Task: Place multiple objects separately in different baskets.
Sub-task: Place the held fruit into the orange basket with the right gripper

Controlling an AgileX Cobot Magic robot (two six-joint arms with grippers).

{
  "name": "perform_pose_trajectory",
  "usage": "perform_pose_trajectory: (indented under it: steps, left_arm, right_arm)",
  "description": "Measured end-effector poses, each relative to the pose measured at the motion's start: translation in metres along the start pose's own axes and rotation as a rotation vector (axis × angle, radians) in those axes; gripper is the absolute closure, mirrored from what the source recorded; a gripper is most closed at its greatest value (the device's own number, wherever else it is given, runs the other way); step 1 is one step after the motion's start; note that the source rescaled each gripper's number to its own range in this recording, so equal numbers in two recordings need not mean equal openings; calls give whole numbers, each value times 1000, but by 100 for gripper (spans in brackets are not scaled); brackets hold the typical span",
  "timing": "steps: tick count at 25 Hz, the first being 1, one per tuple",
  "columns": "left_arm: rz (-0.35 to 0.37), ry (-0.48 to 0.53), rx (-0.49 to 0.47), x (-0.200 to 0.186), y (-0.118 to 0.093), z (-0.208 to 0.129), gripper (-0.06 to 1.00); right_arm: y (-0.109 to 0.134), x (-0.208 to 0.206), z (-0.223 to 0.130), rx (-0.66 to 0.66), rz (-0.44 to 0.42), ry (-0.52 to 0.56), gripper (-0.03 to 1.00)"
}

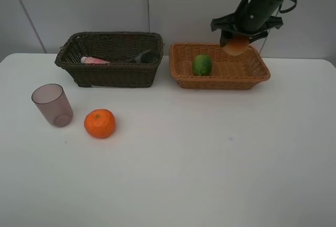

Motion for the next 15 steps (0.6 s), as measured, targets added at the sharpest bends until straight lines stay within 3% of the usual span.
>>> perform_pose_trajectory:
  steps: [6, 15]
  left_arm:
    - [0, 0, 0, 0, 0, 0, 3]
    - [0, 0, 0, 0, 0, 0, 3]
  right_arm:
    - [-2, 41, 8, -23, 11, -78, 47]
    - [-4, 80, -2, -69, 1, -74, 47]
Point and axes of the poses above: a point on each arm's last joint axis where the gripper is mounted, x pointing out along that axis toward the gripper, y along the wrist's bending axis when the last joint is at zero, z = x × y, the point moved 7 cm from there along x, pointing out along that axis toward the gripper, and after that the axes turned 3 degrees about x, right-handed, at the moved point
